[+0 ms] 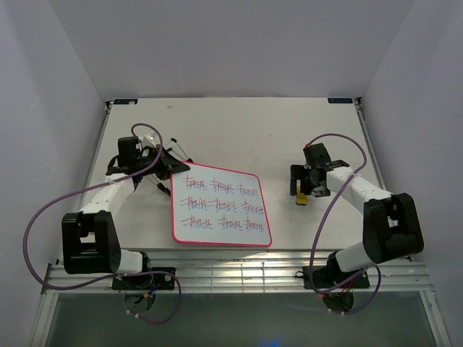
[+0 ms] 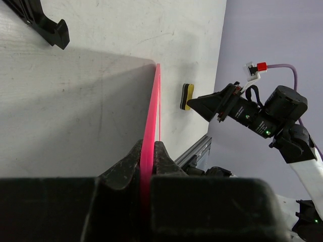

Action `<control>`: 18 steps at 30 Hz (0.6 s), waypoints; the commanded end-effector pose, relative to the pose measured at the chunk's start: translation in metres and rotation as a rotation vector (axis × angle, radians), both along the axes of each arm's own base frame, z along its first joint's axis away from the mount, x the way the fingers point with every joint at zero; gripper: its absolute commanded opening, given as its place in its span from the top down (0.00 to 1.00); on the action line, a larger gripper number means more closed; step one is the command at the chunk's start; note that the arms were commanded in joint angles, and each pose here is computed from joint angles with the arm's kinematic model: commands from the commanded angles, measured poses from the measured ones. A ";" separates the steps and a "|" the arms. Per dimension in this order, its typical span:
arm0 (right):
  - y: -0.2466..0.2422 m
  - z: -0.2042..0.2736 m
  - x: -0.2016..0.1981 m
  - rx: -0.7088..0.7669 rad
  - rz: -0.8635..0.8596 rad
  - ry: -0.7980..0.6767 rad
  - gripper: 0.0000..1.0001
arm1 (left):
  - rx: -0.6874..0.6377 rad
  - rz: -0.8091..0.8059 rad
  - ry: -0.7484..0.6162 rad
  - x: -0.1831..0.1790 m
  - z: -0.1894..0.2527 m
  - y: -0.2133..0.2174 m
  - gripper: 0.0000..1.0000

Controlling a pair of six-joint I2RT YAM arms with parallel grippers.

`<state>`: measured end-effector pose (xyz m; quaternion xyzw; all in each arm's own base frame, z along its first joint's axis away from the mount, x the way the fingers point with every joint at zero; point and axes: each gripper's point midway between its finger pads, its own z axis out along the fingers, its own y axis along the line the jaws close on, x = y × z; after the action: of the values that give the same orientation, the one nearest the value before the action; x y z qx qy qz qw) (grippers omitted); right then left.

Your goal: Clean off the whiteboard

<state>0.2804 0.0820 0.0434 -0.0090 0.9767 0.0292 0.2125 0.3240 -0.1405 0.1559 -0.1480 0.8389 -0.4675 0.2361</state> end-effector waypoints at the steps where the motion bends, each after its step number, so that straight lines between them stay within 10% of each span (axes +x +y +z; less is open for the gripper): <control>1: -0.004 -0.001 0.010 -0.023 -0.012 -0.038 0.12 | 0.026 -0.025 -0.036 -0.001 -0.002 0.001 1.00; 18: 0.001 -0.019 0.012 -0.016 0.010 -0.022 0.38 | 0.017 -0.056 -0.042 -0.010 -0.012 -0.002 1.00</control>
<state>0.2837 0.0817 0.0231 -0.0104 0.9778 0.0244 0.2079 0.3144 -0.1446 0.1469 -0.1327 0.8372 -0.4807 0.2243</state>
